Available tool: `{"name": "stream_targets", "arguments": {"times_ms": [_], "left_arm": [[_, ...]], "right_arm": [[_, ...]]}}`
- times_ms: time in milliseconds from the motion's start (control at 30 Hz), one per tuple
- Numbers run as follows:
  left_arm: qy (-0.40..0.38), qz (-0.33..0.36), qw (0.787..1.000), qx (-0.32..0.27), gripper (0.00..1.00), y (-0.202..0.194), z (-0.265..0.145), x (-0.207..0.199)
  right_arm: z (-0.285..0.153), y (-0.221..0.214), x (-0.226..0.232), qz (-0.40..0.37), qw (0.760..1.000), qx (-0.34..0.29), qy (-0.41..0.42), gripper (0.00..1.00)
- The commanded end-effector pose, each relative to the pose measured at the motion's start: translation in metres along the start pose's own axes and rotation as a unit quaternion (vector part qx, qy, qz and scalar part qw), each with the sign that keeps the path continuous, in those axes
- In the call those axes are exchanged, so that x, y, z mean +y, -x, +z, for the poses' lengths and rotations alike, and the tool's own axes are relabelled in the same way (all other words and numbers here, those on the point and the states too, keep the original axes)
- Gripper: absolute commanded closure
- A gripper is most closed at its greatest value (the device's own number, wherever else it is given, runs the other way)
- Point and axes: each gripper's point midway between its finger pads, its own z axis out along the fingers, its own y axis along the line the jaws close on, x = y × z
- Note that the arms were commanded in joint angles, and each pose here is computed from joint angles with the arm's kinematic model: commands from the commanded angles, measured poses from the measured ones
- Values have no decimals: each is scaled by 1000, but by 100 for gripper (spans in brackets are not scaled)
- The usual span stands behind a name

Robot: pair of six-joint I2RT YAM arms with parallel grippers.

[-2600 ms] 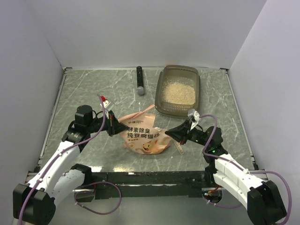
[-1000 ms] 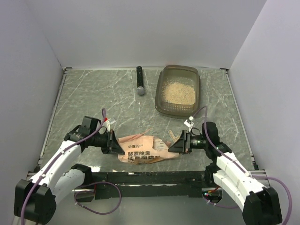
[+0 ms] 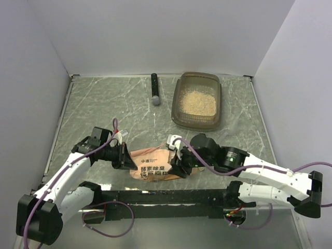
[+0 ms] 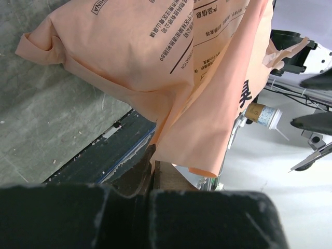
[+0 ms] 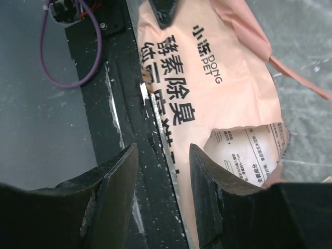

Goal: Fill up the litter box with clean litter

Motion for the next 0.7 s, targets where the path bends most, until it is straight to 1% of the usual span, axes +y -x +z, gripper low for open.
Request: {"name": "stream_targets", "arguments": {"times_ms": [0, 133, 267, 433, 600, 667], "left_arm": [[14, 9, 1000, -9, 99, 7, -2, 2], [15, 9, 1000, -9, 99, 8, -2, 2], [17, 11, 1000, -10, 99, 9, -2, 2], [19, 11, 1000, -9, 99, 10, -2, 2], [19, 11, 1000, -6, 99, 10, -1, 3], [18, 12, 1000, -6, 99, 10, -2, 2]], "right_arm": [[-11, 2, -5, -66, 997, -5, -39, 48], [-8, -16, 7, -107, 994, 19, -19, 46], [-4, -29, 14, -149, 988, 35, -19, 45], [1, -40, 9, -181, 981, 47, -48, 44], [4, -38, -2, -206, 974, 50, -85, 44], [6, -39, -3, -211, 972, 53, -88, 44]]}}
